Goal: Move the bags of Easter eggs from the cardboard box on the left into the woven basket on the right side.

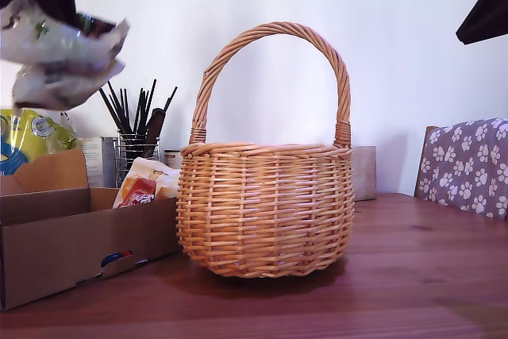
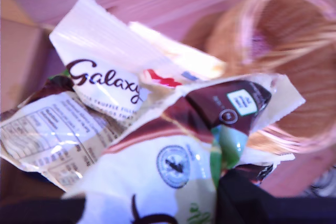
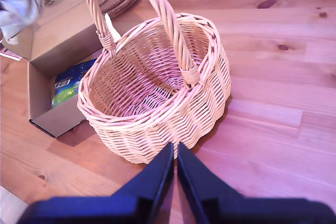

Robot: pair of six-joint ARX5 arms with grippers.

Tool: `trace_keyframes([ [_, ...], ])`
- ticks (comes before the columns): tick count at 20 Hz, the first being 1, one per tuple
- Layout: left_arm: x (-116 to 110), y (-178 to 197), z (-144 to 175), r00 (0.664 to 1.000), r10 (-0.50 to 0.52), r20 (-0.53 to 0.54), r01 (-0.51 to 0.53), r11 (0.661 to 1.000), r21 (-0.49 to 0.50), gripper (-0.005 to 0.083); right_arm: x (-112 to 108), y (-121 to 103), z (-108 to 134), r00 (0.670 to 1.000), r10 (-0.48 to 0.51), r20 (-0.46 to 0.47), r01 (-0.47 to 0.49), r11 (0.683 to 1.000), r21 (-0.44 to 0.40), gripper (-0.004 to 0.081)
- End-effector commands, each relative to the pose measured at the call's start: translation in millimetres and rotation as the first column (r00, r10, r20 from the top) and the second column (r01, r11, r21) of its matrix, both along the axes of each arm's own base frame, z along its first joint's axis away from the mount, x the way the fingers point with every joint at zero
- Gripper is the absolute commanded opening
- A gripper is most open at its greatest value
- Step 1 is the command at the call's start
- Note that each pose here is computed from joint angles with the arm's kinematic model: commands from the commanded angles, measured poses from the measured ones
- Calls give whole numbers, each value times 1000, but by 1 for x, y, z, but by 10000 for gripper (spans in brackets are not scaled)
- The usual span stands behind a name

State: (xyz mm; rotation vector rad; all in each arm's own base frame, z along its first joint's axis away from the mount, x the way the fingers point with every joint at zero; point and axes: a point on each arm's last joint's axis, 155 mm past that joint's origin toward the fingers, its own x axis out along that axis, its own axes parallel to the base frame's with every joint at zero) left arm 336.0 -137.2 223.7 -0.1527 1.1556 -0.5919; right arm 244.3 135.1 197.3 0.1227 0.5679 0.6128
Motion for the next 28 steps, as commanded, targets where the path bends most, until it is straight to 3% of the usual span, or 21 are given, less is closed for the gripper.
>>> trace_keyframes([
  [1, -11, -20, 11, 998, -61, 0, 61, 996, -68, 127, 0, 2, 8, 1000, 9, 19, -9, 1000, 4, -12],
  [5, -33, -71, 21, 979, -204, 10, 203, 966, -161, 127, 0, 2, 8, 1000, 10, 19, -10, 1000, 5, -12],
  [10, -55, -133, 34, 936, -339, 94, 351, 916, -196, 127, 0, 2, 7, 1000, 10, 19, -10, 1000, 4, -12],
  [16, -54, -184, 27, 901, -406, 151, 431, 875, -222, 128, 0, 2, 7, 1000, 10, 19, -10, 1000, 4, -12],
  [22, -27, -209, -22, 900, -418, 123, 435, 880, -193, 128, 0, 2, 6, 1000, 10, 14, -10, 1000, 3, -12],
  [28, 1, -203, -71, 928, -361, 91, 367, 929, -54, 127, -1, 2, 4, 1000, 13, 8, -13, 1000, -4, -12],
])
